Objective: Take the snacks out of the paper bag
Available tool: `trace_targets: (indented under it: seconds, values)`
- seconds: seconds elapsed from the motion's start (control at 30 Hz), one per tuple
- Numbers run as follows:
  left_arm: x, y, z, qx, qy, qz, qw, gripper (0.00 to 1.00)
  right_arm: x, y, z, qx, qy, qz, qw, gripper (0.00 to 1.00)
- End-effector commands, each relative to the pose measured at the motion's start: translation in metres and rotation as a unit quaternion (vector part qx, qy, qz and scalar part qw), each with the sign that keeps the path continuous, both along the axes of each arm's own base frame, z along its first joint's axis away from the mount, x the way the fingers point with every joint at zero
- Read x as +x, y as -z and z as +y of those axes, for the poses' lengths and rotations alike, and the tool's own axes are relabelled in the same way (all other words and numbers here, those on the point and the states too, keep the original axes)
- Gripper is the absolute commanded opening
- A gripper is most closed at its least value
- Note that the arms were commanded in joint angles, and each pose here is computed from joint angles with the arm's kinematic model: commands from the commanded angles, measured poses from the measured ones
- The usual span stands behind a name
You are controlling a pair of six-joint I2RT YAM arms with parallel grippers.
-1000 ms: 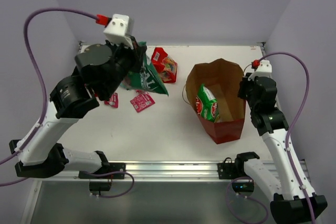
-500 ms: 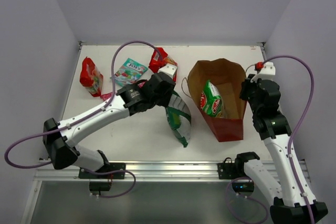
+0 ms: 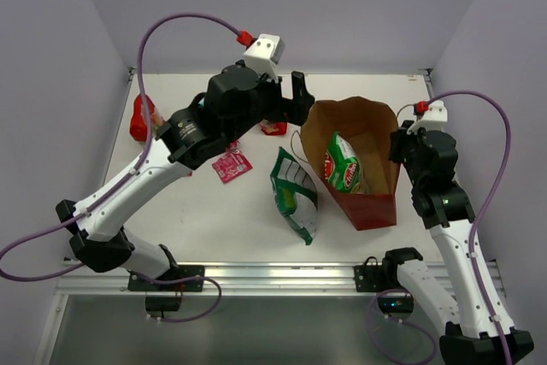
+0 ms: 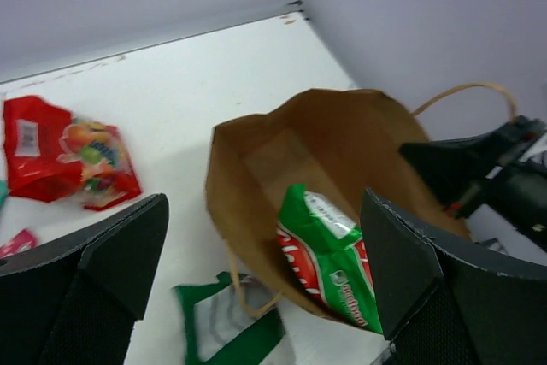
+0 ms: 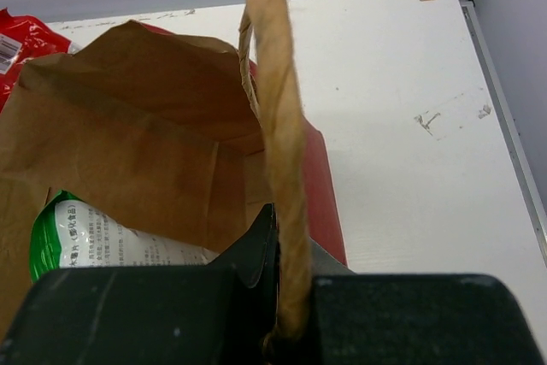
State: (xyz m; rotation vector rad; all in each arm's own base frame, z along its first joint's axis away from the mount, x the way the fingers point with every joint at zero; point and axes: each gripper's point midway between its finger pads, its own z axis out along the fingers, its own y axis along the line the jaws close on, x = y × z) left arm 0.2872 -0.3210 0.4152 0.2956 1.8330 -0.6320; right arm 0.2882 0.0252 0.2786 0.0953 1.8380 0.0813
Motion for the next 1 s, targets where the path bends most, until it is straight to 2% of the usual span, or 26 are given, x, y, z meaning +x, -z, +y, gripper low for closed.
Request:
trace_targets:
  seconds: [0.0, 0.07, 0.23, 0.43, 0.57, 0.67, 0.77, 0.93, 0.97]
  values:
    - [-0.016, 0.001, -0.049, -0.031, 0.087, 0.026, 0.995, 0.99, 0.004, -0.025, 0.001, 0.004, -0.005, -0.048, 0.999, 0.0]
    - [-0.024, 0.022, -0.077, -0.024, 0.125, 0.056, 0.99, 0.99, 0.004, -0.024, 0.002, 0.004, -0.007, -0.046, 0.999, 0.0]
    - [-0.026, 0.074, -0.114, 0.002, 0.15, 0.111, 0.982, 0.97, 0.003, -0.025, 0.001, 0.001, -0.005, -0.048, 0.999, 0.0]
    - [-0.019, 0.13, -0.121, 0.045, 0.132, 0.156, 0.978, 0.96, 0.003, -0.022, 0.001, 0.002, -0.006, -0.045, 0.999, 0.0]
    - [-0.02, 0.154, -0.133, 0.052, 0.143, 0.18, 0.972, 0.93, 0.004, -0.019, 0.003, 0.004, -0.009, -0.041, 0.999, 0.0]
    - [-0.019, 0.164, -0.144, 0.046, 0.15, 0.186, 0.97, 0.8, 0.004, -0.018, 0.003, 0.005, -0.01, -0.039, 0.999, 0.0]
    - [-0.015, 0.178, -0.151, 0.048, 0.148, 0.193, 0.969, 0.74, 0.004, -0.017, 0.003, 0.007, -0.01, -0.038, 0.999, 0.0]
    - [-0.007, 0.188, -0.154, 0.053, 0.137, 0.19, 0.971, 0.57, 0.004, -0.015, 0.005, 0.008, -0.015, -0.036, 0.999, 0.0]
    - [-0.006, 0.188, -0.154, 0.054, 0.134, 0.189, 0.971, 0.49, 0.004, -0.015, 0.005, 0.008, -0.015, -0.036, 0.999, 0.0]
